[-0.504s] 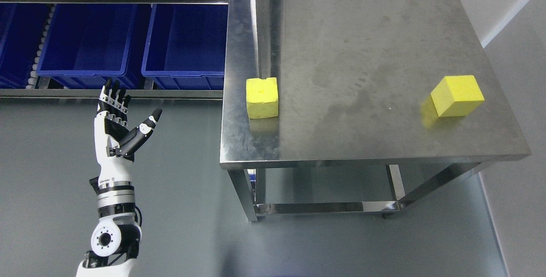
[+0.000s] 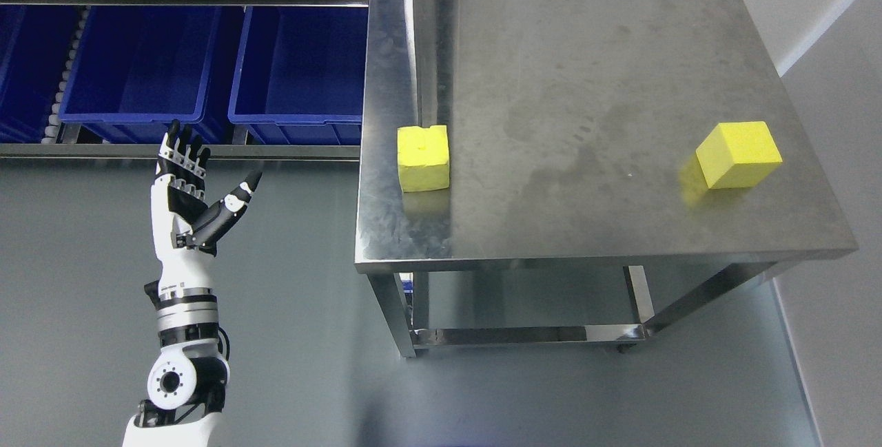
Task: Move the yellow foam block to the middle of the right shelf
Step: 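Raise the left hand toward the nearer yellow foam cube on the table, then reach the left hand forward around the nearer yellow foam cube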
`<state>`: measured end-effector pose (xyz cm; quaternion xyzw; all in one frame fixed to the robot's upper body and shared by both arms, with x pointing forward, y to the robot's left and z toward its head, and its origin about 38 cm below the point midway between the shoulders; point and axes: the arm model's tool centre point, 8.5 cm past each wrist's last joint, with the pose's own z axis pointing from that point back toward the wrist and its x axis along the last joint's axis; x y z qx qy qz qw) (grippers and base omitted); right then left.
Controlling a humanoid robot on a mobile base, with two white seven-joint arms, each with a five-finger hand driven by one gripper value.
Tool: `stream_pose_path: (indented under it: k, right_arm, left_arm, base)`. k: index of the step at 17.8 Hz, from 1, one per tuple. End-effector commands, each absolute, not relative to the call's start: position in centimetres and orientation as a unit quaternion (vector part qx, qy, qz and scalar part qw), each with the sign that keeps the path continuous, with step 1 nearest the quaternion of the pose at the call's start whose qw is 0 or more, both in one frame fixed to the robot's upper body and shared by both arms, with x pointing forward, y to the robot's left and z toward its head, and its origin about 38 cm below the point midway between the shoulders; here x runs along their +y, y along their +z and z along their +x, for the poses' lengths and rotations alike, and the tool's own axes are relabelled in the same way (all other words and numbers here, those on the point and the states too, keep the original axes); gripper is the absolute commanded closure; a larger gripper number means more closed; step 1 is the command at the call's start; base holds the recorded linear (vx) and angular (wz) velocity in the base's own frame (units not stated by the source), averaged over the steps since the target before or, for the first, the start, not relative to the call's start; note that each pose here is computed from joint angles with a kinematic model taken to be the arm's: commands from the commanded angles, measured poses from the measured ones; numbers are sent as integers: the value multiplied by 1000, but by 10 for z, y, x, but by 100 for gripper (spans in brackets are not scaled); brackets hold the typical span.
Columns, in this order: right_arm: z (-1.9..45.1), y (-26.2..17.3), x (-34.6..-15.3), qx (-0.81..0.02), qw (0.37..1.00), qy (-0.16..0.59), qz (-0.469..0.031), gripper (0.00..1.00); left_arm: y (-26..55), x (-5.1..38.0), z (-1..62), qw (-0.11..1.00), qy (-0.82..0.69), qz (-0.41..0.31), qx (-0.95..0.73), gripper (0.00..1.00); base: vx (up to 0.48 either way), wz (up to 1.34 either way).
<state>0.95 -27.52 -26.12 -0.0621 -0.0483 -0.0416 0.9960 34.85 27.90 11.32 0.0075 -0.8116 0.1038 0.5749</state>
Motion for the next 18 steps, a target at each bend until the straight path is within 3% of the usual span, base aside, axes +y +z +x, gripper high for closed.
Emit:
stream_pose_path:
  k: [1,5,12,18]
  right_arm:
    - [15,-260,-287,-57,995,-39,-71,0]
    - [15,-260,-287,-57,995,-39,-71,0]
    - [15,-260,-287,-57,995,-39,-71,0]
    - [15,-260,-287,-57,995,-39,-71,0]
  left_arm:
    - [150,280,377,547,92,3,-832,0]
    - [203,264,410,502,66,-25,-862,0]
    - [218,187,416,488,-133,-160,-848,0]
    - [225,168,413,458,-247,-147,-841,0]
  base:
    - [0,0]
    - [0,0]
    - [0,0]
    - [0,0]
